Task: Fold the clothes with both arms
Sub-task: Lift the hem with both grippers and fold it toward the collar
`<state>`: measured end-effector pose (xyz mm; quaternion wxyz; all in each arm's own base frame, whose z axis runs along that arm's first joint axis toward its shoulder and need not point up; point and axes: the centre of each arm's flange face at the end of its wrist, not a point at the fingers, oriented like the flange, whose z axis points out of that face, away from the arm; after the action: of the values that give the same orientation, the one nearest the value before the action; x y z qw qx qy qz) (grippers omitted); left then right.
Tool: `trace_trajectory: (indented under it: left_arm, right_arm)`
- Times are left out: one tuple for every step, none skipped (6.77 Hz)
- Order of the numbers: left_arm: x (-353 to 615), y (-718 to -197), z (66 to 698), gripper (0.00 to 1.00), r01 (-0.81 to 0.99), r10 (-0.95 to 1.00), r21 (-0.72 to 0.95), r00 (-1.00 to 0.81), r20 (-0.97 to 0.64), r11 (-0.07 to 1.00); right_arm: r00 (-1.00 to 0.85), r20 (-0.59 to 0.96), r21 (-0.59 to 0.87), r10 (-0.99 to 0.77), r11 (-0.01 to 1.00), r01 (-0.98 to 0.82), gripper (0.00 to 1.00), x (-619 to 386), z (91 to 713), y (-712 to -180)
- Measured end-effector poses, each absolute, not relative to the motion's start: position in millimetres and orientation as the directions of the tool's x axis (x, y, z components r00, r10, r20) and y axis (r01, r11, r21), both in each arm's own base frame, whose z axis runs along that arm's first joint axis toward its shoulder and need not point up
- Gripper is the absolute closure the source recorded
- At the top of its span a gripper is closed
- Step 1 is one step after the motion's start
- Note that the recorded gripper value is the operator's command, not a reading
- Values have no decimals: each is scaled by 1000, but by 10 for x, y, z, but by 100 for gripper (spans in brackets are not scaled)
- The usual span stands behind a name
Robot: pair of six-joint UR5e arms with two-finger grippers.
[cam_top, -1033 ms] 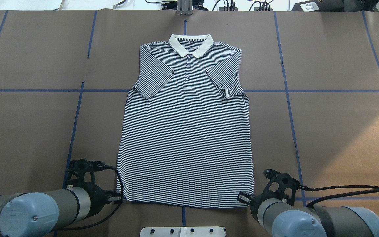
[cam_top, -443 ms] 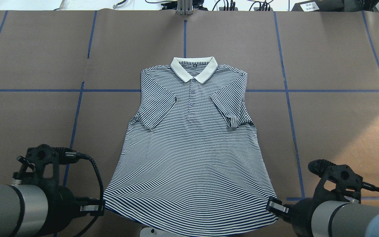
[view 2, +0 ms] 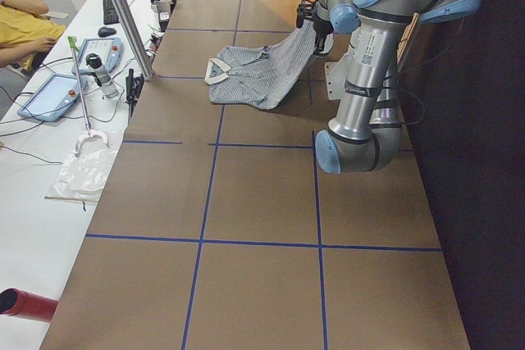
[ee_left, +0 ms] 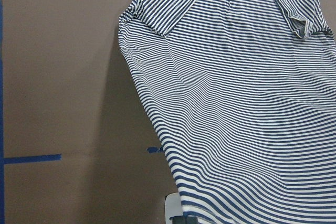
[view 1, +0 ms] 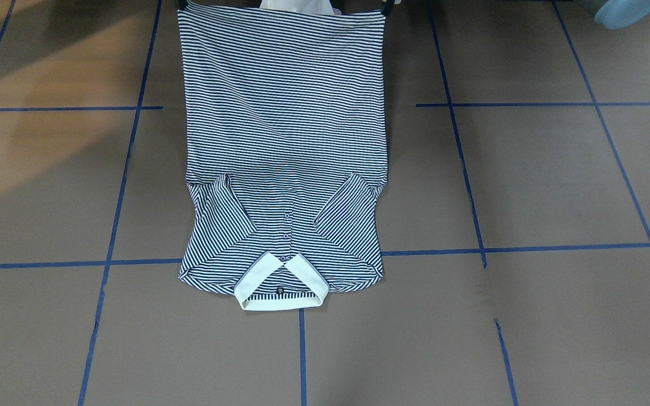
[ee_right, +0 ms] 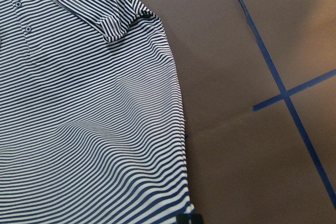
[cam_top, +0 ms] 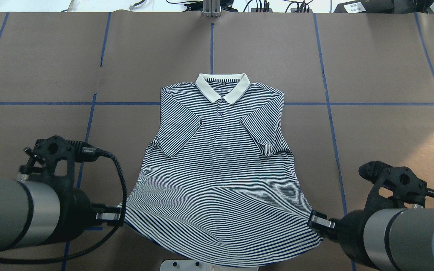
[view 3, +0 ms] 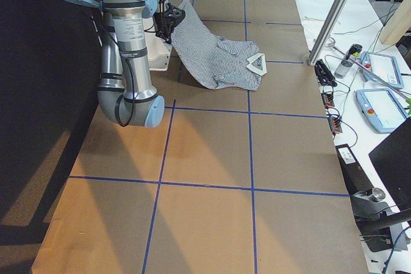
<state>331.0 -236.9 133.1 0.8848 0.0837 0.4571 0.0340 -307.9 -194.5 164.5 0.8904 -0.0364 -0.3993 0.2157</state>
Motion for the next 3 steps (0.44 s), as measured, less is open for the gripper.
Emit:
trace_trajectory:
  left_arm:
    - [3453, -2765, 1324, 100, 32, 171, 241, 614, -771, 970]
    - [3529, -3154, 1338, 100, 56, 183, 283, 638, -748, 958]
    - [3568, -3506, 1388, 100, 77, 189, 315, 658, -729, 946]
  right_arm:
    - [602, 694, -180, 394, 905, -385, 100, -3121, 1634, -2283]
    - [622, 683, -130, 384, 901, -414, 100, -3141, 1650, -2673]
    - [631, 669, -107, 393, 891, -441, 100, -3169, 1680, -3040]
